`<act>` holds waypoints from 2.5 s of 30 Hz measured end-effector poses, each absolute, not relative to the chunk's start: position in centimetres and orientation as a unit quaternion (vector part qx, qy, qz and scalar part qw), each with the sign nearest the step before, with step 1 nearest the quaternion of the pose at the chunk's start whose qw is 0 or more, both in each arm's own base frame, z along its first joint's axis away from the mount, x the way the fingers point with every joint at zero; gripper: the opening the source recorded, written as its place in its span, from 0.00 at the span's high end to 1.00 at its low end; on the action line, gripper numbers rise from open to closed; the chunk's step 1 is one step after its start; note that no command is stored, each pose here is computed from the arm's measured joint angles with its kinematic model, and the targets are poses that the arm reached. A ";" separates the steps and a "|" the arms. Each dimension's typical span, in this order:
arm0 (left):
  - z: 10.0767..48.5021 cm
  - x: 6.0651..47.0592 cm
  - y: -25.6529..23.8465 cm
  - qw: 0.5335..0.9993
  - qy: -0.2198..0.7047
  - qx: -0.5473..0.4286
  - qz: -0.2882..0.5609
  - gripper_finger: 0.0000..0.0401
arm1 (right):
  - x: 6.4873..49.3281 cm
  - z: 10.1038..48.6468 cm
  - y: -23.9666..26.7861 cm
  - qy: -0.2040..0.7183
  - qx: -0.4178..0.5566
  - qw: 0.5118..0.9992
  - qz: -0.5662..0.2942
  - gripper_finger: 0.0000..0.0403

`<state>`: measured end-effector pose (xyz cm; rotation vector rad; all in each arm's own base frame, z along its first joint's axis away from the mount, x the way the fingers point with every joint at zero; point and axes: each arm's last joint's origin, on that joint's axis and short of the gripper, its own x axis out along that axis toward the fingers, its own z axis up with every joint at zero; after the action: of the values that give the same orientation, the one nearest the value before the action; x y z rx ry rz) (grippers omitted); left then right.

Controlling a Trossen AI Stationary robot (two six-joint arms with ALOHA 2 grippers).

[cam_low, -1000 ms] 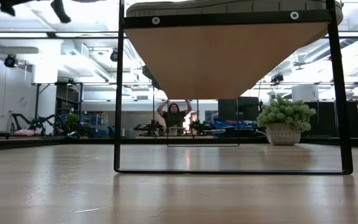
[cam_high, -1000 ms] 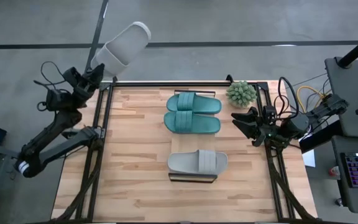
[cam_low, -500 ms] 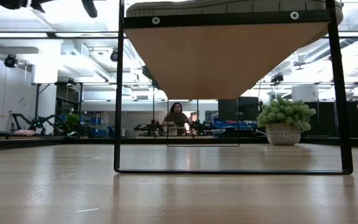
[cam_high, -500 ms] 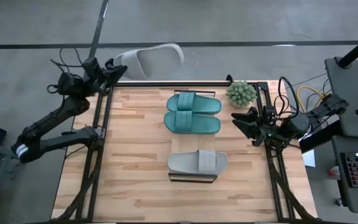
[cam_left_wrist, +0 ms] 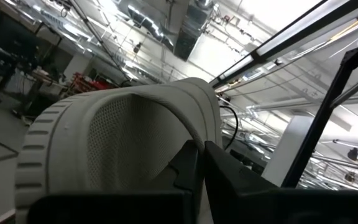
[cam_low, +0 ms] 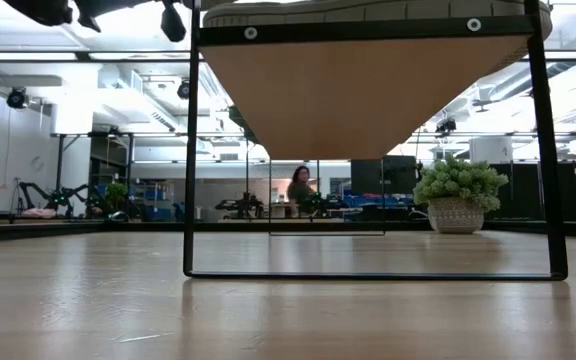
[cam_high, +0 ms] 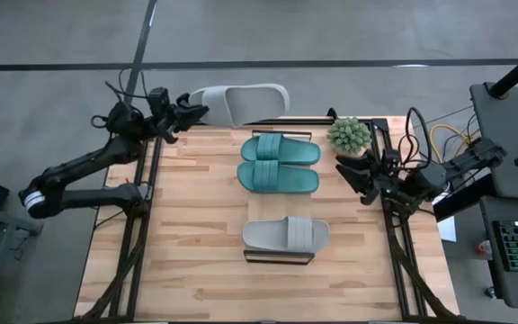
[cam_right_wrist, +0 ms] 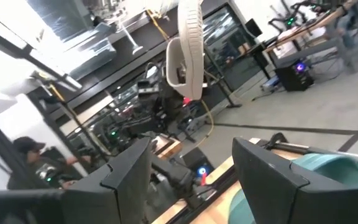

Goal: Pick and place slides into the shelf
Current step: Put the gray slide on the shelf

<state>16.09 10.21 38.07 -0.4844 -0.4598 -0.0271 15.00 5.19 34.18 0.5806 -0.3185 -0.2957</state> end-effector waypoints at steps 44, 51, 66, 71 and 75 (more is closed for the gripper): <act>35.3 24.6 8.9 0.935 -0.207 -0.283 -0.054 1.00 | 16.8 34.4 2.2 -0.185 0.220 0.941 -0.178 0.25; 36.1 26.1 8.9 0.935 -0.205 -0.278 -0.073 1.00 | 17.7 34.2 2.3 -0.191 0.213 0.941 -0.183 0.23; 35.0 28.1 8.7 0.935 -0.182 -0.295 -0.076 1.00 | 17.7 34.5 2.1 -0.212 0.205 0.937 -0.189 0.24; 34.8 28.9 8.0 0.934 -0.174 -0.301 -0.086 1.00 | 17.8 34.6 1.8 -0.213 0.197 0.937 -0.196 0.24; 35.3 29.9 7.6 0.932 -0.176 -0.301 -0.098 1.00 | 17.8 34.6 1.6 -0.217 0.198 0.934 -0.202 0.25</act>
<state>29.86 7.60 35.28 -0.6152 -0.3597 -0.2006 17.76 1.56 34.60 0.4043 -0.4439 -0.4137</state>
